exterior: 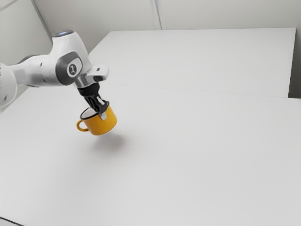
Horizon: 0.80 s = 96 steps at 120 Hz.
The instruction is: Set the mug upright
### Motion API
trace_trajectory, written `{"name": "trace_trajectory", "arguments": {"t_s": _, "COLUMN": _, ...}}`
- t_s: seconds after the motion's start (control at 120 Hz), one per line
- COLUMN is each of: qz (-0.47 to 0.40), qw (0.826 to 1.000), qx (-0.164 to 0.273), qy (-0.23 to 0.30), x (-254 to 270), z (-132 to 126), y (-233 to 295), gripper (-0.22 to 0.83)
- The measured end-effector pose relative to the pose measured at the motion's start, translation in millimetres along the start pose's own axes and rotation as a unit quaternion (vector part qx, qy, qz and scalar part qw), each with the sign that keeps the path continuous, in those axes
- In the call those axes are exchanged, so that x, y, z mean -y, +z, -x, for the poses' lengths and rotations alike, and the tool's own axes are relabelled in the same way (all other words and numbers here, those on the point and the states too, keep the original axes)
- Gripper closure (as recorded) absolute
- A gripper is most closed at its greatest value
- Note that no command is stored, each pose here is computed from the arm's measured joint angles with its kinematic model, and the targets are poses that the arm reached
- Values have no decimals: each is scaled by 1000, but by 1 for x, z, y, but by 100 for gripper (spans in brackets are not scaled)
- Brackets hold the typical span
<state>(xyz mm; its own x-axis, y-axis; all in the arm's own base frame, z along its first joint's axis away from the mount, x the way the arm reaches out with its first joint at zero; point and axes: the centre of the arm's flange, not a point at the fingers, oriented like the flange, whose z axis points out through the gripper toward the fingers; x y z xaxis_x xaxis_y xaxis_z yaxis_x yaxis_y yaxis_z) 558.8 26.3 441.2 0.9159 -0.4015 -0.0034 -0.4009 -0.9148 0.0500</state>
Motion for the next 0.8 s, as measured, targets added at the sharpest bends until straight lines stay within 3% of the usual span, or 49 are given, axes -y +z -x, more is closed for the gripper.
{"name": "trace_trajectory", "arguments": {"t_s": 0.367, "qz": -31, "qw": 995, "qx": -17, "qy": -91, "x": 11, "z": 24, "y": 74, "gripper": 74}}
{"name": "trace_trajectory", "arguments": {"t_s": 0.45, "qz": -28, "qw": 995, "qx": -22, "qy": -98, "x": 3, "z": 21, "y": 82, "gripper": 64}}
{"name": "trace_trajectory", "arguments": {"t_s": 0.625, "qz": -28, "qw": 994, "qx": -37, "qy": -94, "x": -23, "z": 8, "y": 81, "gripper": 30}}
{"name": "trace_trajectory", "arguments": {"t_s": 0.8, "qz": -41, "qw": 991, "qx": -72, "qy": -104, "x": -27, "z": -4, "y": 24, "gripper": 13}}
